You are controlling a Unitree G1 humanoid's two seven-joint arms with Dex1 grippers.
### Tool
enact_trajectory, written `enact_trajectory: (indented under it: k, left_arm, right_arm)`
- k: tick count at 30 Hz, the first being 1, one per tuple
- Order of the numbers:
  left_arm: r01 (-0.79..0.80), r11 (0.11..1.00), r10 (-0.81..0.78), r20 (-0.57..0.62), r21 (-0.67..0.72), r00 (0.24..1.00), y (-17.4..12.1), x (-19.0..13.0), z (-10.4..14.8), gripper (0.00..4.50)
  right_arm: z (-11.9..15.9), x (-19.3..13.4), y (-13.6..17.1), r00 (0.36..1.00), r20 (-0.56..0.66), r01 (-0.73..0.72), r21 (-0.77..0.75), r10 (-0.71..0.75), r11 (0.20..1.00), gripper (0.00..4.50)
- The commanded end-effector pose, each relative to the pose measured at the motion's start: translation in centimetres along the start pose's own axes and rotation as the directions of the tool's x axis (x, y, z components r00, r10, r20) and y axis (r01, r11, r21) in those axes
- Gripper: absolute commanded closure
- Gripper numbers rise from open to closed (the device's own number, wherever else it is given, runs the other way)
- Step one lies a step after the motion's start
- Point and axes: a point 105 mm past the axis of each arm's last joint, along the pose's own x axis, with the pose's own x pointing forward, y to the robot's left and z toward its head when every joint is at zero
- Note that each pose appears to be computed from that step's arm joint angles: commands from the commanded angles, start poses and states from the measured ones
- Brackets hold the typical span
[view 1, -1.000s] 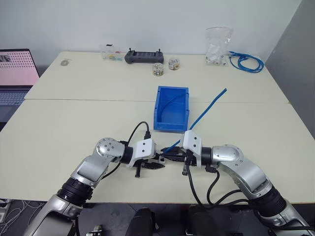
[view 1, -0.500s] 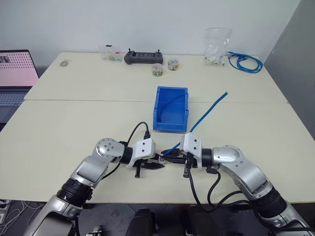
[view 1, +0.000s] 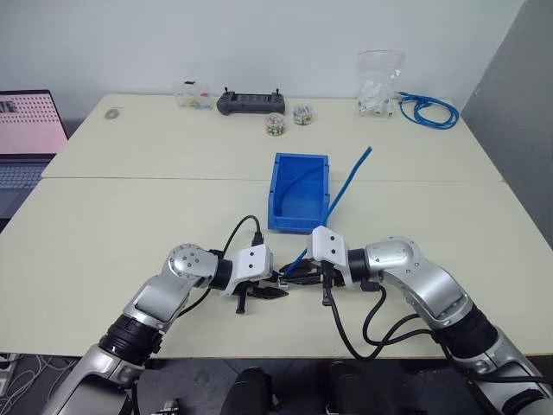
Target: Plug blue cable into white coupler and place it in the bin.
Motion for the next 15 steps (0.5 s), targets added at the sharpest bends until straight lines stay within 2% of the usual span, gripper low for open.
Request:
enact_trajectory:
  k: [1,5,12,15]
  left_arm:
    - [0.043,0.999,-0.043,-0.011,-0.006,0.999,-0.9,0.9,-0.4,3.68]
    - [0.04,0.999,-0.04,-0.008,-0.005,0.999,-0.9,0.9,-0.4,3.68]
    - [0.034,0.999,-0.034,-0.007,-0.011,0.999,-1.0,0.8,-0.5,3.68]
    - [0.032,0.999,-0.032,-0.003,-0.015,0.999,-1.0,0.9,-0.4,3.68]
  right_arm:
    - [-0.9,1.4,1.5,0.992,-0.019,-0.125,0.034,0.126,0.992,4.43]
    - [-1.8,1.5,1.3,0.989,-0.043,-0.139,0.045,0.141,0.989,4.43]
    - [-1.9,1.9,1.6,0.983,-0.045,-0.174,0.049,0.176,0.984,4.43]
    - [-3.5,2.6,2.2,0.977,-0.085,-0.189,0.091,0.196,0.978,4.43]
